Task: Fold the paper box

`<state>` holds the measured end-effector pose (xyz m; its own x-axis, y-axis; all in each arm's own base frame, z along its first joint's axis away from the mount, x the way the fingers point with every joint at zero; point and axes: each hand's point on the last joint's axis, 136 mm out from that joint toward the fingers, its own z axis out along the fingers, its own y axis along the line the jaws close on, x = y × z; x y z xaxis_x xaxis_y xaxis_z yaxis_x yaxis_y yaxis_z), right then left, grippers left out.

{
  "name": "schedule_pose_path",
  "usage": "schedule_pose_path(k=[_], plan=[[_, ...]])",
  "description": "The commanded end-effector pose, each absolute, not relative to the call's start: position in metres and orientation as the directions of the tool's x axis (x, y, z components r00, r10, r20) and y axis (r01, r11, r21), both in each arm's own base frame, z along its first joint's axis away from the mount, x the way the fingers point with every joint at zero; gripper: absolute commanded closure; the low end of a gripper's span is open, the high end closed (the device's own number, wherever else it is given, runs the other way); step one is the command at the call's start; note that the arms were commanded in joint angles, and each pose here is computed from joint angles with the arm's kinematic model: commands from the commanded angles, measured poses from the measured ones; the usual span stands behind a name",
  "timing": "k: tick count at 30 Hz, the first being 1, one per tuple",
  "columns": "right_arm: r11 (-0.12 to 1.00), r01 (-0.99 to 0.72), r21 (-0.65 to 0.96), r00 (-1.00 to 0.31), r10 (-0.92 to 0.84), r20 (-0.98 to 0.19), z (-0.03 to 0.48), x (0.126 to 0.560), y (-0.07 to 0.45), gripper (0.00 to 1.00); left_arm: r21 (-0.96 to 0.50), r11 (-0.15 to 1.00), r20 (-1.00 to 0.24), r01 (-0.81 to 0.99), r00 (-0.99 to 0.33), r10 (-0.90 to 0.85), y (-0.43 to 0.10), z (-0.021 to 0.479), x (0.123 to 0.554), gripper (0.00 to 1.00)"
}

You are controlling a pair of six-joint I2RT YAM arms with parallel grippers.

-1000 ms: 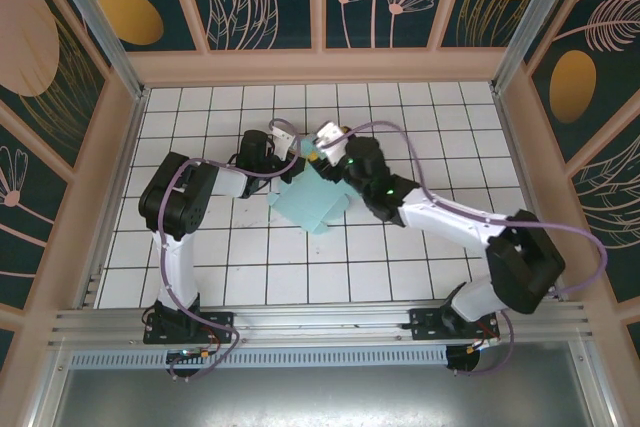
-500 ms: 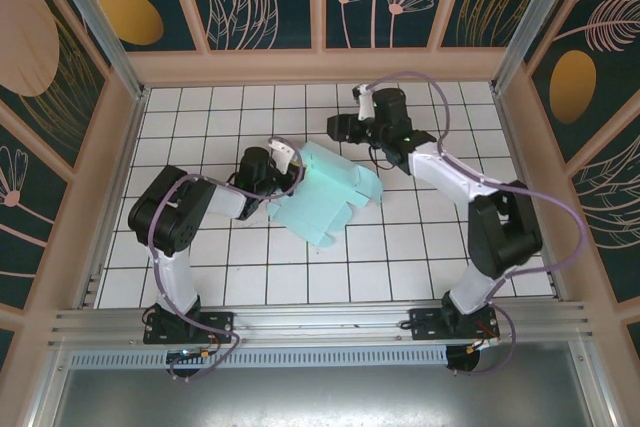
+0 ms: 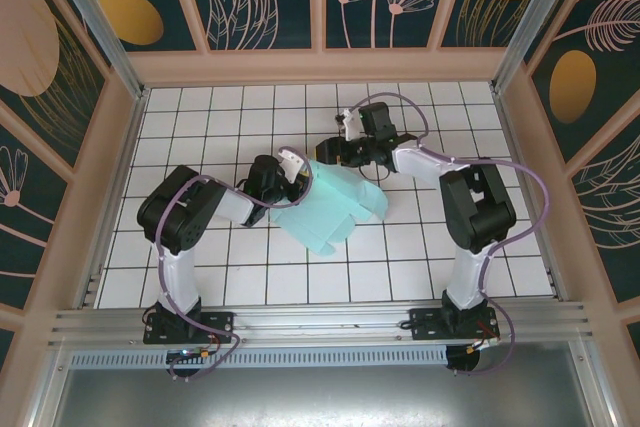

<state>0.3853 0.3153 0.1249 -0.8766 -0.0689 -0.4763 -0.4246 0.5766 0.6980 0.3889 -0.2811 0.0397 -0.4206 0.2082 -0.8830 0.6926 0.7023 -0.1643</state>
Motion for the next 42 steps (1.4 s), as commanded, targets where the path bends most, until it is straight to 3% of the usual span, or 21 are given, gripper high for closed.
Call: schedule_pose_path(k=[1, 12, 17, 28, 36, 38, 42], plan=[[0.562, -0.411, 0.718, -0.890, -0.077, -0.449, 0.113, 0.383, 0.316, 0.41, -0.151, 0.681, -0.896, 0.717, -0.389, 0.212, -0.289, 0.045, 0.394, 0.90], [0.645, -0.354, 0.677, -0.914, -0.085, -0.397, 0.080, 0.385, 0.306, 0.46, -0.181, 0.673, -0.883, 0.717, -0.420, 0.210, -0.292, 0.039, 0.392, 0.87], [0.651, -0.349, 0.674, -0.918, -0.091, -0.387, 0.074, 0.381, 0.303, 0.47, -0.179, 0.676, -0.888, 0.715, -0.413, 0.201, -0.293, 0.045, 0.396, 0.78], [0.634, -0.349, 0.690, -0.921, -0.099, -0.376, 0.072, 0.377, 0.307, 0.47, -0.179, 0.669, -0.902, 0.722, -0.391, 0.181, -0.300, 0.062, 0.404, 0.73], [0.600, -0.356, 0.717, -0.923, -0.105, -0.371, 0.076, 0.373, 0.312, 0.47, -0.213, 0.670, -0.893, 0.711, -0.420, 0.163, -0.303, 0.055, 0.409, 0.81], [0.598, -0.363, 0.714, -0.920, -0.110, -0.375, 0.078, 0.372, 0.310, 0.47, -0.220, 0.674, -0.893, 0.705, -0.424, 0.153, -0.303, 0.053, 0.409, 1.00], [0.596, -0.376, 0.710, -0.913, -0.109, -0.392, 0.084, 0.372, 0.309, 0.47, -0.222, 0.671, -0.893, 0.708, -0.424, 0.151, -0.303, 0.051, 0.407, 1.00]])
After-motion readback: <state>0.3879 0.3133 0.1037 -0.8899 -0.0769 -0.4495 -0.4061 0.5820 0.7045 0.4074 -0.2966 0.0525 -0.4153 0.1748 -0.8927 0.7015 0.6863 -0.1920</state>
